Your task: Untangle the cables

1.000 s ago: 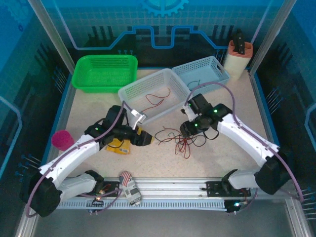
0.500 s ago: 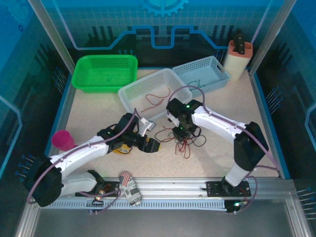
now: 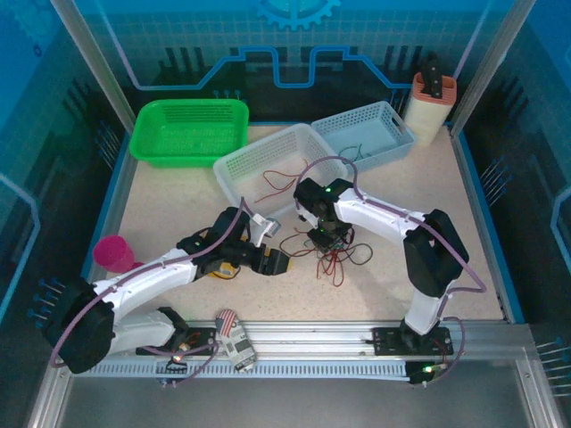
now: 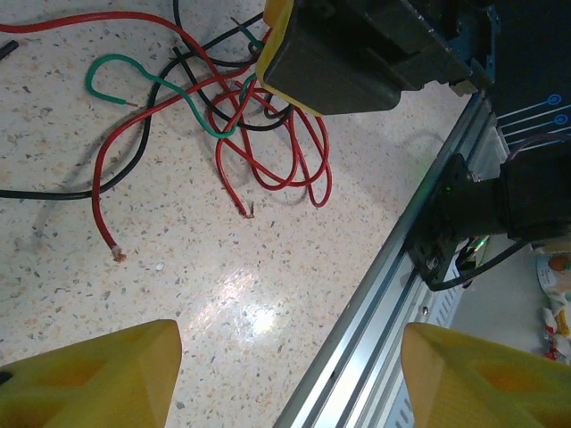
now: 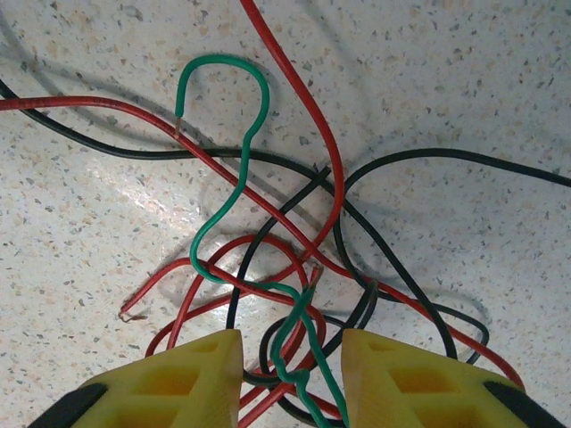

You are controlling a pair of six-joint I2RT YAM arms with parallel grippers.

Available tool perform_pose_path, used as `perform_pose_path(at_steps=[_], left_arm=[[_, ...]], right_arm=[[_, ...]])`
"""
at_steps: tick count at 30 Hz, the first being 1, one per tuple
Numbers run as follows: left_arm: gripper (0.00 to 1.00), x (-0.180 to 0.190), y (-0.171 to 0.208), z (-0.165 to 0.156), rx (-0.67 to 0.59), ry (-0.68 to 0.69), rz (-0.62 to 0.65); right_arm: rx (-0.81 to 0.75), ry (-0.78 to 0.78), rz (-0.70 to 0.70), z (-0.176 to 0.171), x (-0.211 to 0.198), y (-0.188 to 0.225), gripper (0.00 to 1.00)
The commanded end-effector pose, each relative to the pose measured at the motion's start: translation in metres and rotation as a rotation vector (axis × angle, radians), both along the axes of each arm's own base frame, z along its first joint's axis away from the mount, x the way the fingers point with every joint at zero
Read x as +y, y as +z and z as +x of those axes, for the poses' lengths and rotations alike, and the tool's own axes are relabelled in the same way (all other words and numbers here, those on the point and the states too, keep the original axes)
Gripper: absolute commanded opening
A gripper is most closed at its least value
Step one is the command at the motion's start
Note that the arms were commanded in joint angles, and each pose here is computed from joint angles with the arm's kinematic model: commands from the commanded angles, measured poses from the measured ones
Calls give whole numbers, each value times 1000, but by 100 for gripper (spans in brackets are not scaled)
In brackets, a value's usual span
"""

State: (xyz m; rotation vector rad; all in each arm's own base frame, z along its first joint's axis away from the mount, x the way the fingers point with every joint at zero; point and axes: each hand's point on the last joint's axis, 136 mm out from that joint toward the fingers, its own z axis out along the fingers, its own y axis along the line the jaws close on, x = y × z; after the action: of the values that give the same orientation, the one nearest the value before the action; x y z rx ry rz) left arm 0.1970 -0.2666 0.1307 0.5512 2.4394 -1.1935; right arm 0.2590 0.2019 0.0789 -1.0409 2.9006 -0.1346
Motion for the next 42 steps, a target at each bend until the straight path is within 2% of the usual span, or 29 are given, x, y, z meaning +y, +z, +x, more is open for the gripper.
perform_pose_path(at_steps=[1,5,10,12,19,27,31,36,42], left_arm=[[67,-3,1,7,-25,11,7],[67,-2,3,15,-41,53,16],[67,-7,9,23,-64,88,-29],[67,-12,9,24,-75,83,-41],[62,-46,-2,26,-102,-19,-9],[52,-76,-11,38,-100,-21,-5],[53,-90,-15,37,-119,-55,6],[52,-85,-14,36,-145,-47,24],[53,-69,9,27,-204,-41,5]], right_arm=[[23,34,-2,-5,5,-9,29],[24,47,-10,-5,4,-12,19],[-4,64,13,-3,5,-3,3],[-18,70,32,-3,7,2,0],[-63,26,143,-1,12,26,0],[-53,-119,266,3,10,39,0],[-37,-168,279,4,8,39,0],[-52,-215,289,9,3,42,0],[-105,-257,277,21,-9,54,0]])
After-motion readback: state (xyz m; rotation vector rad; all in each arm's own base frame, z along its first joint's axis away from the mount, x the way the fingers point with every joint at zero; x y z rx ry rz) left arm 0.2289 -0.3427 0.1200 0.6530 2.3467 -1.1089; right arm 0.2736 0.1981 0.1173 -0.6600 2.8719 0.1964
